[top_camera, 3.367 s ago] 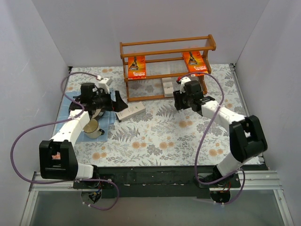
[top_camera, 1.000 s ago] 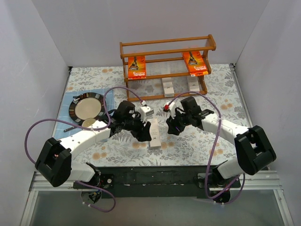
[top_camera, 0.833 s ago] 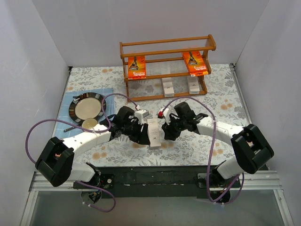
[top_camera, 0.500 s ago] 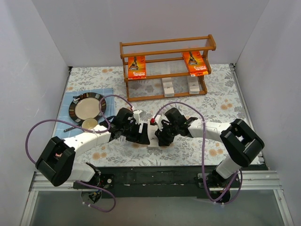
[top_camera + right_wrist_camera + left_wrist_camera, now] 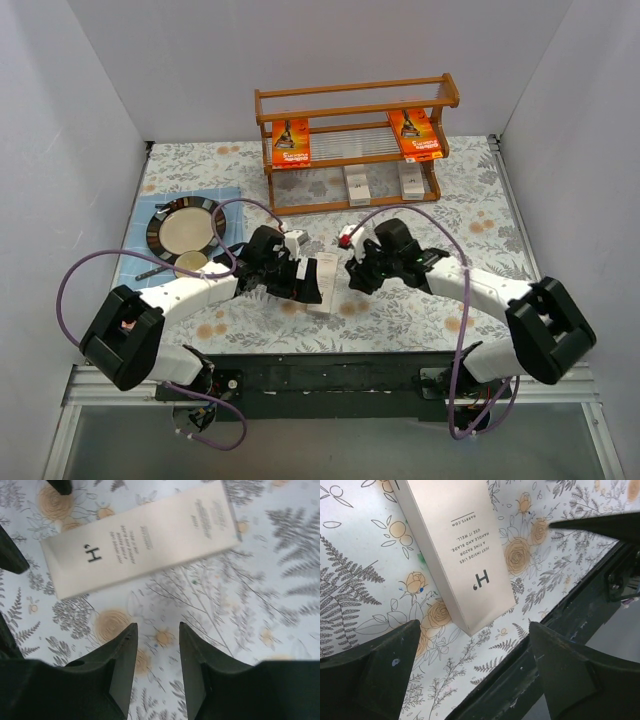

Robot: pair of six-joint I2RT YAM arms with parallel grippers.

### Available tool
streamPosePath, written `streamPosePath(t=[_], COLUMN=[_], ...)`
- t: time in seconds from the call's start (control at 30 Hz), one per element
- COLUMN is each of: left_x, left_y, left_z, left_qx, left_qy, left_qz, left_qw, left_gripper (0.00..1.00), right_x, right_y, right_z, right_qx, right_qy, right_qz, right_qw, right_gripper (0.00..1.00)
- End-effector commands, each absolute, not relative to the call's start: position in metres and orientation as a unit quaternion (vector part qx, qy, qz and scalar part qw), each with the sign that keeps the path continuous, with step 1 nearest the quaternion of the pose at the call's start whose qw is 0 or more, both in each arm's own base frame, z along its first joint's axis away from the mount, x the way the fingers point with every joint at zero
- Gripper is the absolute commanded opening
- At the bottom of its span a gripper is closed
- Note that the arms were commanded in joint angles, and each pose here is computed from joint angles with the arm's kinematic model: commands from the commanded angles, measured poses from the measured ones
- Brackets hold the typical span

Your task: Place and organize the shaving razors onto the shelf

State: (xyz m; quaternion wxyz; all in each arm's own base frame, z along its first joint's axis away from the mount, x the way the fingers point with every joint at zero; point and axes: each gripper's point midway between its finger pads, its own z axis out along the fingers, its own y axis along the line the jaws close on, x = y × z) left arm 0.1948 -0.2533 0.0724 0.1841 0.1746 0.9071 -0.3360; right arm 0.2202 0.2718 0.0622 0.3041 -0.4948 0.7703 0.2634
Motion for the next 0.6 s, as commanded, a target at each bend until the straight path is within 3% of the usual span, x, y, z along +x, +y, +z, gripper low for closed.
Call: streamPosePath(t=[0.0,0.13,0.23,0.37,0.57], left_x=[0.216,0.229,0.225,0.214,0.204], left_y=[-0.261,-0.255,-0.259,-0.270,-0.283], left_z=[0.080,0.074,0.070,0.066,0.054], left_qx=[0.192,0.192,0.188,0.206,0.200], left_qy=[0.904,0.911,0.915,0.914,0.926], left_qz=[-0.300,-0.244,-0.239,-0.235,-0.228], left_qw=[0.238,0.272,0.264,0.258,0.224], left_gripper=[0.84,0.75,0.75,0.86,0.90], right_x=[0.242,0.256,0.264,0.273,0.276], right_y=[0.227,0.193,0.176,0.157,0.145], right_z=[0.079,0.087,0.094,0.095,0.090], right_qx=[-0.450,-0.384,-0.356,-0.324,-0.298], right_qy=[0.790,0.820,0.828,0.839,0.847], right_qz=[0.219,0.209,0.201,0.192,0.192], right_qw=[0.355,0.369,0.383,0.393,0.397], right_gripper=[0.46,0.46,0.47,0.47,0.47])
